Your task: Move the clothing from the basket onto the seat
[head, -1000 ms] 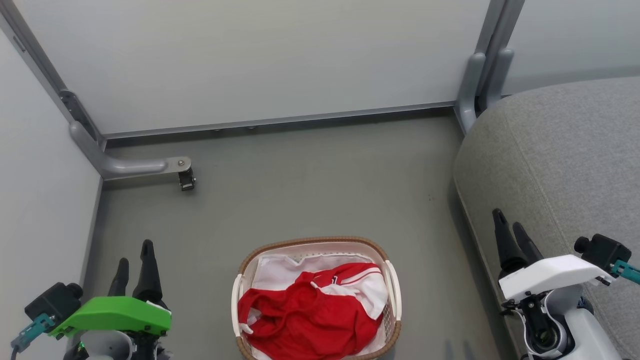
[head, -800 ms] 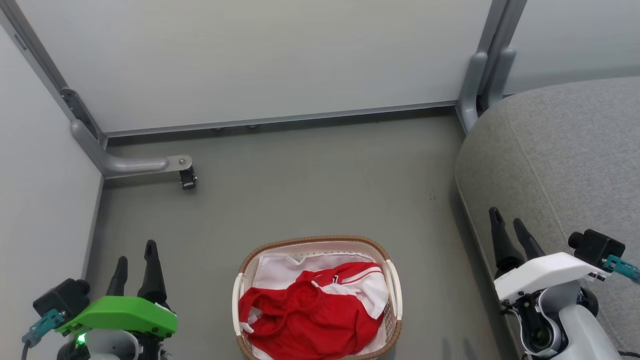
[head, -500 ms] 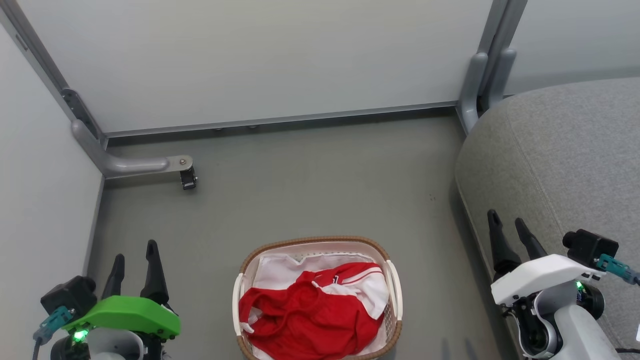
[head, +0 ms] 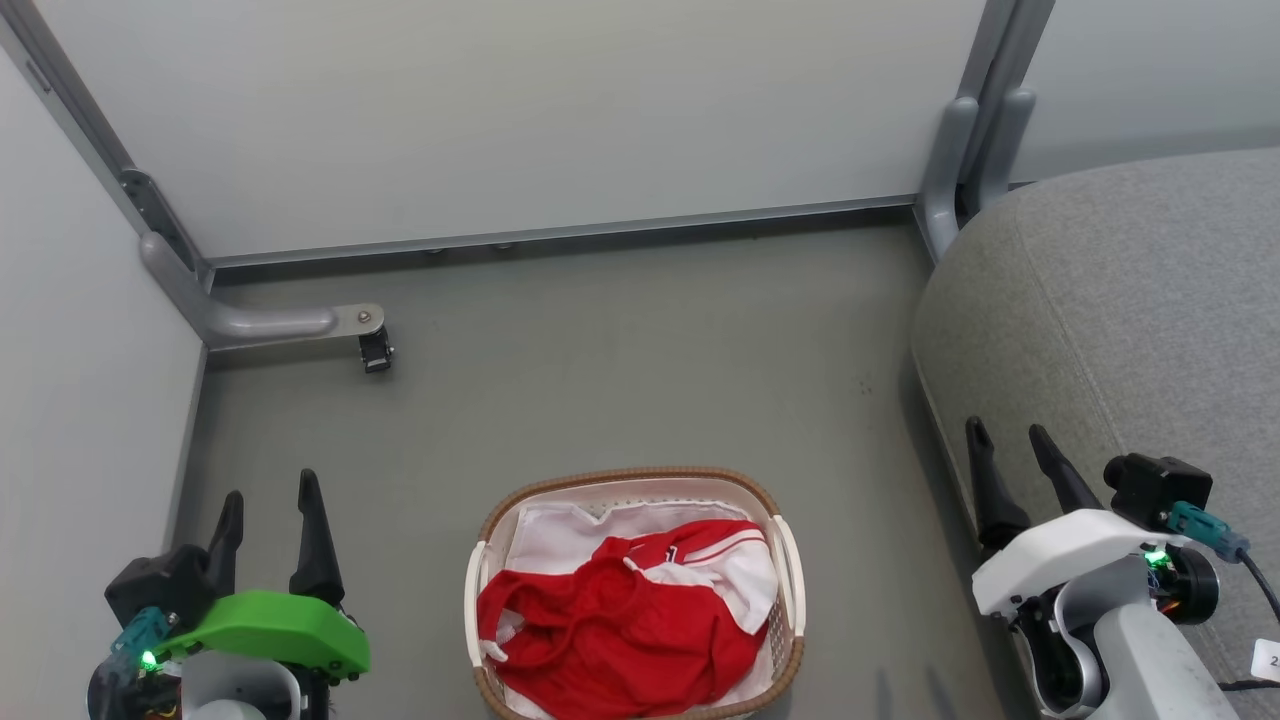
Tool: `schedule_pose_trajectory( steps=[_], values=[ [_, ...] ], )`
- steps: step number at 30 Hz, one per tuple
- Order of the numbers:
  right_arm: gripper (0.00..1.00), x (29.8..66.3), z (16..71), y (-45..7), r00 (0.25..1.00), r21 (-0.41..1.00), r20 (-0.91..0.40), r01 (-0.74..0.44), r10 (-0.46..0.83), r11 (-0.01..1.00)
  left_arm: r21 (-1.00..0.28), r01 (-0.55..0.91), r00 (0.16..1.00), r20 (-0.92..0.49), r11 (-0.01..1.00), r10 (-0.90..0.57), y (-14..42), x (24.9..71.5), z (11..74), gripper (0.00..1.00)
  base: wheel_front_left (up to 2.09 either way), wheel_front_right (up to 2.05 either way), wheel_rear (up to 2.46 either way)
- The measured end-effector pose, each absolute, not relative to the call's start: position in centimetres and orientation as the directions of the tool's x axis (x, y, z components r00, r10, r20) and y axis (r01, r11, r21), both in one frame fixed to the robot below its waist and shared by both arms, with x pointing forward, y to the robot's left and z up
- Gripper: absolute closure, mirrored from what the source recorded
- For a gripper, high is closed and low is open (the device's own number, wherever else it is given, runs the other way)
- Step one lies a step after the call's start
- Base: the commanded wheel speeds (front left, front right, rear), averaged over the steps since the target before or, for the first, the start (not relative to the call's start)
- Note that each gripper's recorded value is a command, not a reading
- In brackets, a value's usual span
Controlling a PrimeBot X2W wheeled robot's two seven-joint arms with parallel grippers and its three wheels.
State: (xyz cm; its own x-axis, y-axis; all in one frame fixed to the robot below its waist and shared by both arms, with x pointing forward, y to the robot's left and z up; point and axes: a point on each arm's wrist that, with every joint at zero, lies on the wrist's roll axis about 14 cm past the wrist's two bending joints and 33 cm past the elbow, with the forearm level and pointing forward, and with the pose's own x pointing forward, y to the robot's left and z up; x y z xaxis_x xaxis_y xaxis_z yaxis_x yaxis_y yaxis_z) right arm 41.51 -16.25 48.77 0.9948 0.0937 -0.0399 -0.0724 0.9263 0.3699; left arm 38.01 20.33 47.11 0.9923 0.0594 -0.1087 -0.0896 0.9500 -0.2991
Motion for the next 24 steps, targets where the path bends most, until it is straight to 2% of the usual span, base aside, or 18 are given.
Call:
schedule_pose_trajectory(
  steps=[16,24],
  values=[
    [0.00,41.1,47.9,-15.6,0.991,0.229,-0.052,-0.108,0.123,0.968,-0.142,-0.051,0.997,-0.071,0.989,0.042,19.6,37.0,47.4,0.00,0.00,0.00,0.00],
    [0.00,41.7,47.0,-15.0,0.986,0.161,-0.072,-0.135,0.148,0.978,-0.098,-0.006,0.993,-0.120,0.995,-0.006,18.5,37.1,45.4,0.00,0.00,0.00,0.00]
  ],
)
